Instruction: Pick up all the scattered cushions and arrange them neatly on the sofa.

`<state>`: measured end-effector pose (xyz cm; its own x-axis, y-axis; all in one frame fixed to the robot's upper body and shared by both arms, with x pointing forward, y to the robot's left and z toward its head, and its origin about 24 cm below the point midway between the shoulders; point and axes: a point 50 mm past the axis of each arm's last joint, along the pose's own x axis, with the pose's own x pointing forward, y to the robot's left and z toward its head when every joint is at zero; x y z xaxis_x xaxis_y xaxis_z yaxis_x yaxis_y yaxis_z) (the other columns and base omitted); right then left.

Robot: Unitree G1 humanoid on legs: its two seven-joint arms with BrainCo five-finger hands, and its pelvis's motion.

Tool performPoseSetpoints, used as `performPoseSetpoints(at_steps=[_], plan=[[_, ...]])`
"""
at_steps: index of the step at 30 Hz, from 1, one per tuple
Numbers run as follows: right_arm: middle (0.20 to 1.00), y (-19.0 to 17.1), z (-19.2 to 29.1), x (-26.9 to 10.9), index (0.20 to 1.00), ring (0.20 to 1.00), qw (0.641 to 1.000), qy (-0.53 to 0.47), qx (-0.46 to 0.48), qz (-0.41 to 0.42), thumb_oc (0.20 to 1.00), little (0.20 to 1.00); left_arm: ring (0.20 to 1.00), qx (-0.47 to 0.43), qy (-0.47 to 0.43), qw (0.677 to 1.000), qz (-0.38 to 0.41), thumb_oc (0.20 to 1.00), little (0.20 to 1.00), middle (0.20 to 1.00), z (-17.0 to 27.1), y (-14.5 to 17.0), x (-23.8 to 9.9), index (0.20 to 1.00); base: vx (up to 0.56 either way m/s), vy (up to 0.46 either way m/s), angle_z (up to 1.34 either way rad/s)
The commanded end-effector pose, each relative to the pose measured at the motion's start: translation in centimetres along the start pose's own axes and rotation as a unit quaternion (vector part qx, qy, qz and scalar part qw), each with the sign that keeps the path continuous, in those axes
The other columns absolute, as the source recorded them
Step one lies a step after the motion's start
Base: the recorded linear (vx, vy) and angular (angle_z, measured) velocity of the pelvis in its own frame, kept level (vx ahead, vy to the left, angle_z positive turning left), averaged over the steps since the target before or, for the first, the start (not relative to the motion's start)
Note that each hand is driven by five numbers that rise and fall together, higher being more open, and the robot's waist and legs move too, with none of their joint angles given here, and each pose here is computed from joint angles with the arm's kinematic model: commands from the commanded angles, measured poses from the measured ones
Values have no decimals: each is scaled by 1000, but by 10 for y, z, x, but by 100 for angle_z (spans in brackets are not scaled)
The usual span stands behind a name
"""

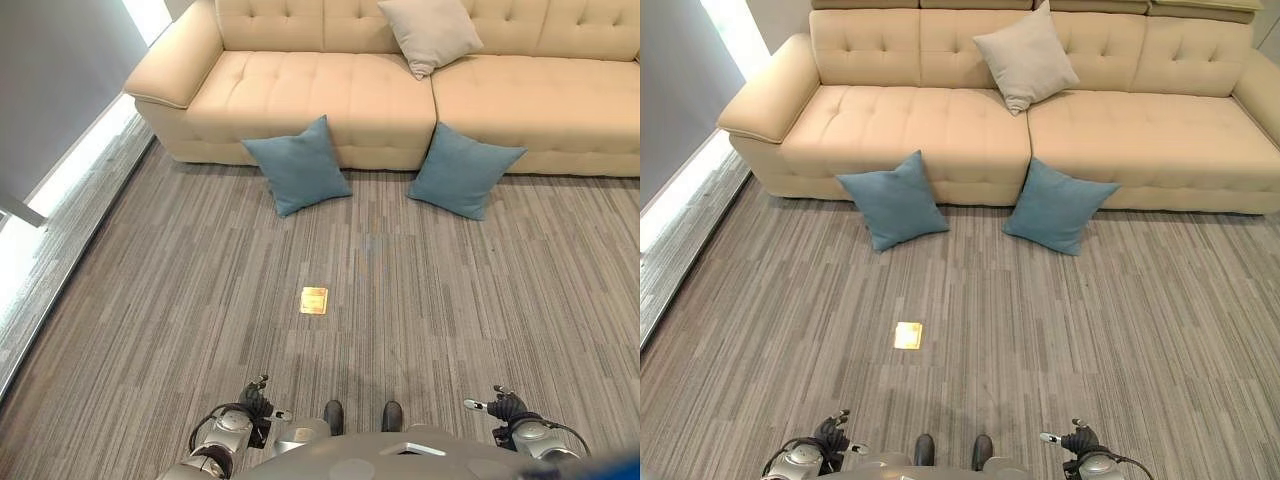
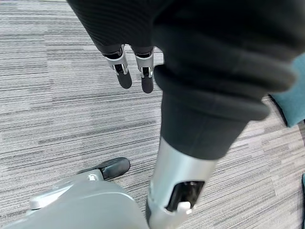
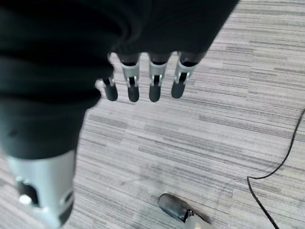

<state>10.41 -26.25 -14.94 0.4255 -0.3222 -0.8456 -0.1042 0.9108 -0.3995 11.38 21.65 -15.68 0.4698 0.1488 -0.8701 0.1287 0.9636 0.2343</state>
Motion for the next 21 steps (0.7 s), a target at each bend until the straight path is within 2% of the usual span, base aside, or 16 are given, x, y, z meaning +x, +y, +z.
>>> performPoseSetpoints(at_steps=[1,21], plan=[[1000,-6,7,2,1000,1000,1000,-6,-18,-7,1000,1000,1000,11,2,1000,19,1000,1000,1000,9,10,4,1000,0,0,0],[1000,-11,28,5,1000,1000,999,-41,-35,-6,1000,1000,1000,4,-33,999,28,1000,1000,1000,31,18,7,1000,-1,24,0]])
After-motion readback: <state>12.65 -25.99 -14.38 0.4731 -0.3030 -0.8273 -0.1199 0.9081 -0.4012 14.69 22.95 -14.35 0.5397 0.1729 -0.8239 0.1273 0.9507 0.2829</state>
